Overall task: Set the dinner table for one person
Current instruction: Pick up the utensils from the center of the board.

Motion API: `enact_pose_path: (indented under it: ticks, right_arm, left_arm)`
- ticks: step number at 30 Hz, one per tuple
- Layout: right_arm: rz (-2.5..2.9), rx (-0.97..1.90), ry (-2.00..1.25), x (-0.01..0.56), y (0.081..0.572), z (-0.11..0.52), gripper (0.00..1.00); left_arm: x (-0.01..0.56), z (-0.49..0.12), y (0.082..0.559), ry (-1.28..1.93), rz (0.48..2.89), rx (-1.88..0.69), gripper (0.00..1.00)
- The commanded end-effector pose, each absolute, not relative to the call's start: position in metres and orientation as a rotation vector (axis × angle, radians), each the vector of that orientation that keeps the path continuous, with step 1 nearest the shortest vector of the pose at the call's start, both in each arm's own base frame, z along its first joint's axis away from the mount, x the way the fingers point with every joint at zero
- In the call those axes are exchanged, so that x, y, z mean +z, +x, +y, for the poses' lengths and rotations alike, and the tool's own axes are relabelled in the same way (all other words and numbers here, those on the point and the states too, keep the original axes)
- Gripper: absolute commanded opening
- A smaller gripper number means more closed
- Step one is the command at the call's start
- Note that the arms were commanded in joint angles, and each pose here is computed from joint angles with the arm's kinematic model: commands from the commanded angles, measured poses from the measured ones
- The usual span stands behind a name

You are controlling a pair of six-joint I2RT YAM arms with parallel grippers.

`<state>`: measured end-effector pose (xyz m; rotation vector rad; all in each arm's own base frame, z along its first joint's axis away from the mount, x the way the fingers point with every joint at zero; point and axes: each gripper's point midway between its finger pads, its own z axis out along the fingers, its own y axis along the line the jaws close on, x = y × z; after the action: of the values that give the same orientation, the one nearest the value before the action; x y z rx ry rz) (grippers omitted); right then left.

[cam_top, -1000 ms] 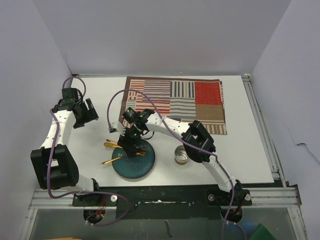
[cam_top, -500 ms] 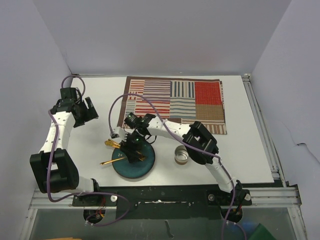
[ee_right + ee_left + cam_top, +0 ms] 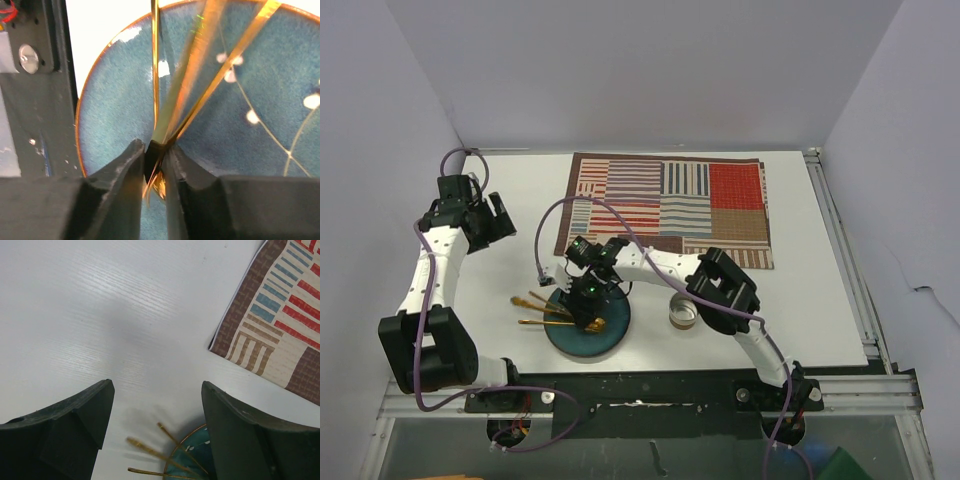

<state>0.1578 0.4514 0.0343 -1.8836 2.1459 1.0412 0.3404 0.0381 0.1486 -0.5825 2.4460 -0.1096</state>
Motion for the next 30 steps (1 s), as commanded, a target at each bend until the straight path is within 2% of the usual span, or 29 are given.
enact_pose_path:
  ticks: [1, 2, 19, 30]
  right_arm:
    - [2.310, 0.897, -1.930, -0.009, 0.150, 0.429, 0.05]
    - [2.317, 0.894, -1.930, -0.010, 0.149, 0.429, 0.00]
    - [2.282, 0.836, -1.797, 0.014, 0.173, 0.430, 0.00]
    - [2.111, 0.841, -1.688, 0.084, 0.216, 0.461, 0.00]
  left_arm:
    - [0.171, 0.037, 0.349, -0.553, 2.363, -0.140, 0.71]
    - [0.171, 0.037, 0.349, -0.552, 2.362, -0.141, 0.71]
    - [0.170, 0.038, 0.347, -0.553, 2.354, -0.129, 0.71]
    - [0.164, 0.037, 0.347, -0.555, 2.365, -0.134, 0.71]
